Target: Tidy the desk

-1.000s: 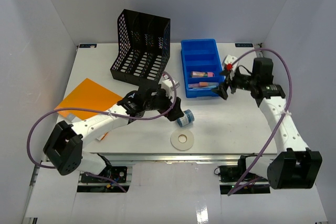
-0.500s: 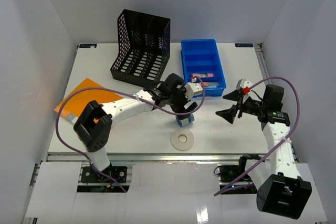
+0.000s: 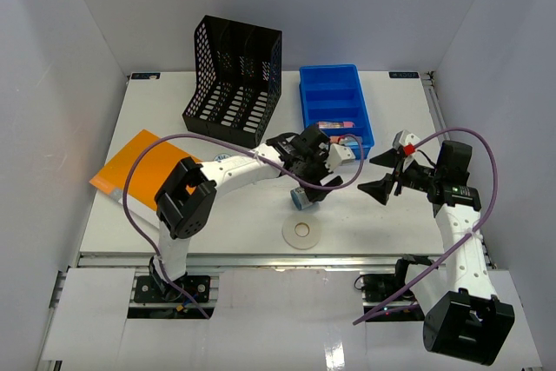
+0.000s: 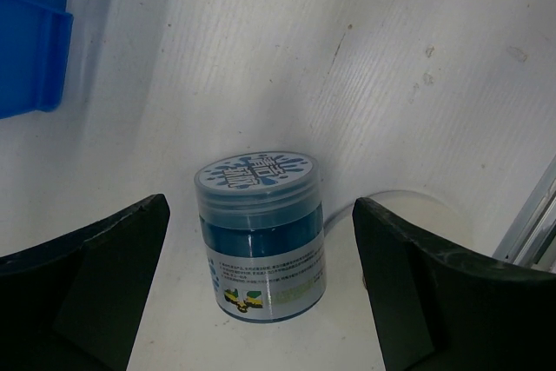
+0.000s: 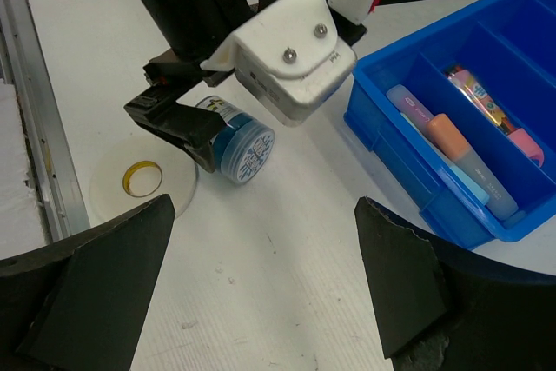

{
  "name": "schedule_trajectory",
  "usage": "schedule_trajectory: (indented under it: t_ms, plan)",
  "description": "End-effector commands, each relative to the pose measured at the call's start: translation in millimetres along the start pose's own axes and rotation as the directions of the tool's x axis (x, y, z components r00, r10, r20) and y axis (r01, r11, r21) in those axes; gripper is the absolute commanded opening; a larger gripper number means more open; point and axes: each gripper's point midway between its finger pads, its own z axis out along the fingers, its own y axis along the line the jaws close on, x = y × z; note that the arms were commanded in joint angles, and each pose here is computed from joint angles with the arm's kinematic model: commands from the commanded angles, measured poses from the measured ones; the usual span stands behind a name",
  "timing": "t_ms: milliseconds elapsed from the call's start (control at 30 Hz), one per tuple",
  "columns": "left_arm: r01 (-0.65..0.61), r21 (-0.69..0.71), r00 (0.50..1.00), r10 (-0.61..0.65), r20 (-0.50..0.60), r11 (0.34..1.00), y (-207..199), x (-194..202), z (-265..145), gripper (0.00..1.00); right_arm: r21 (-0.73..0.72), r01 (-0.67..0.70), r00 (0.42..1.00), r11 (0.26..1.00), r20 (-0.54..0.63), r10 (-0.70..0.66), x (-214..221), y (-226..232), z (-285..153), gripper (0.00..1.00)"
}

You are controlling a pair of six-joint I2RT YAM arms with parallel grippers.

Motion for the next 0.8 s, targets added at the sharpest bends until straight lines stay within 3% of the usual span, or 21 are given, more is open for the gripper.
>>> schedule_trajectory:
  t_ms: [0, 167, 333, 500, 767]
  plan:
    - [0.013, -0.055, 0.997, -0.017, -0.071, 0.998, 3, 8, -7, 0.98, -0.008, 0.009, 1.0, 1.0, 0.021, -0.009, -7, 2, -1, 0.91]
    - [0.007, -0.106, 0.984, -0.026, -0.178, 0.994, 4, 31, 4, 0.98, -0.015, 0.01, 1.0, 1.0, 0.028, -0.01, -8, 4, -1, 0.91]
    - [0.027, -0.116, 0.978, -0.05, -0.2, 0.993, 4, 39, 7, 0.94, -0.015, 0.01, 1.0, 1.0, 0.029, -0.009, -9, 4, -1, 0.91]
    - [0.04, -0.13, 0.977, -0.066, -0.204, 0.991, 6, 43, 13, 0.81, -0.013, 0.007, 1.0, 1.0, 0.027, -0.007, -8, 4, -1, 0.91]
    - [0.03, -0.212, 0.99, -0.058, -0.128, 0.977, 21, 19, 1, 0.43, -0.009, 0.0, 1.0, 1.0, 0.028, 0.0, -8, 3, -2, 0.91]
